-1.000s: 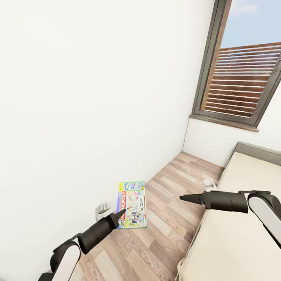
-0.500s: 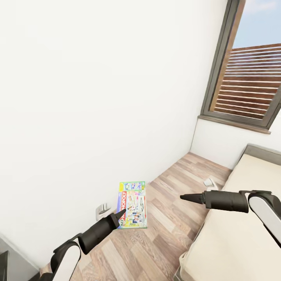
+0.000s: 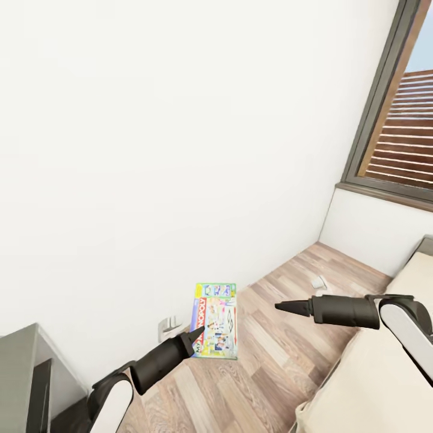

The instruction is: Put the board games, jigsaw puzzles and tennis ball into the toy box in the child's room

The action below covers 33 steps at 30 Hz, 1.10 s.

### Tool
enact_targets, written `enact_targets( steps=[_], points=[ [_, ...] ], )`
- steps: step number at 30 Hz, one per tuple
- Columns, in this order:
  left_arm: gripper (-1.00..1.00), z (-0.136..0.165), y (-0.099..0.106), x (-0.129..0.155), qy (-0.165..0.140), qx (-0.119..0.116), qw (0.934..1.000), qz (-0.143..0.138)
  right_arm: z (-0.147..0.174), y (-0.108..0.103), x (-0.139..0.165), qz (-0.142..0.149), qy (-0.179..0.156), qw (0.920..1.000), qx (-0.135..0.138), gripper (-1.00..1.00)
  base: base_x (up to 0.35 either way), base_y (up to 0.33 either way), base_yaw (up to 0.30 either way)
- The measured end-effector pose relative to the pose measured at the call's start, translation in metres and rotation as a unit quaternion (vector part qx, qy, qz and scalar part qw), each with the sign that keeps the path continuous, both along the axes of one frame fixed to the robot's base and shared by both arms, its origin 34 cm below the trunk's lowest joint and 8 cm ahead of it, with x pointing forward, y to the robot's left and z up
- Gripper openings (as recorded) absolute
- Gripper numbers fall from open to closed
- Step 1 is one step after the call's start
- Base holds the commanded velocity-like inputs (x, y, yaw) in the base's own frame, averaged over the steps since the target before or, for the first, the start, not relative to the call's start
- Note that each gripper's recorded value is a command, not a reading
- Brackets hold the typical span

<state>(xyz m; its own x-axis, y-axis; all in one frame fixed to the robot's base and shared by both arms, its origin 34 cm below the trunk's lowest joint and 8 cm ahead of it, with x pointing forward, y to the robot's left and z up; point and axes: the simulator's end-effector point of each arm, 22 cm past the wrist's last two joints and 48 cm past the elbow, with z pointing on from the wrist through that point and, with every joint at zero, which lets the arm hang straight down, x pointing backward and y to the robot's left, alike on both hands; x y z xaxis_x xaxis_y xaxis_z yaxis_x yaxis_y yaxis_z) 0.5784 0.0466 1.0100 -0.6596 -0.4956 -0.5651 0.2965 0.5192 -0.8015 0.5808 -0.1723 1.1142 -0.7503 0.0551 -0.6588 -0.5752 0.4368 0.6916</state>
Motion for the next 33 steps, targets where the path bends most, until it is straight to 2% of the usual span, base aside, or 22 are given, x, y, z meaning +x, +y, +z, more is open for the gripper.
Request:
enact_targets(
  steps=[10, 15, 24, 29, 32, 33],
  points=[
    [-1.00, 0.003, 0.001, 0.000, -0.004, -0.002, 1.0000, -0.001, 0.003, -0.002, -0.001, 0.001, -0.003, 1.0000, -0.001, 1.00, 0.000, 0.000, 0.285],
    [-1.00, 0.010, -0.001, -0.002, -0.018, -0.013, 0.9997, -0.011, 0.006, -0.002, -0.003, 0.004, -0.004, 1.0000, 0.003, 1.00, 0.000, 0.000, 0.285],
    [-1.00, 0.008, -0.005, -0.005, -0.020, -0.021, 0.9994, -0.021, 0.024, 0.008, -0.019, 0.042, -0.008, 0.9981, 0.045, 1.00, 0.000, 0.000, 0.285],
    [-1.00, 0.003, -0.006, -0.005, -0.022, -0.008, 0.9995, -0.022, 0.029, 0.010, -0.023, 0.052, -0.009, 0.9971, 0.055, 1.00, 0.000, 0.000, 0.287],
    [-1.00, -0.005, -0.007, -0.005, -0.026, 0.021, 0.9992, -0.023, 0.030, 0.011, -0.024, 0.055, -0.009, 0.9967, 0.059, 1.00, 0.000, 0.000, 0.289],
    [-1.00, -0.005, -0.007, -0.005, -0.026, 0.020, 0.9992, -0.023, 0.030, 0.011, -0.024, 0.055, -0.009, 0.9967, 0.059, 1.00, 0.000, 0.000, 0.290]
  ],
)
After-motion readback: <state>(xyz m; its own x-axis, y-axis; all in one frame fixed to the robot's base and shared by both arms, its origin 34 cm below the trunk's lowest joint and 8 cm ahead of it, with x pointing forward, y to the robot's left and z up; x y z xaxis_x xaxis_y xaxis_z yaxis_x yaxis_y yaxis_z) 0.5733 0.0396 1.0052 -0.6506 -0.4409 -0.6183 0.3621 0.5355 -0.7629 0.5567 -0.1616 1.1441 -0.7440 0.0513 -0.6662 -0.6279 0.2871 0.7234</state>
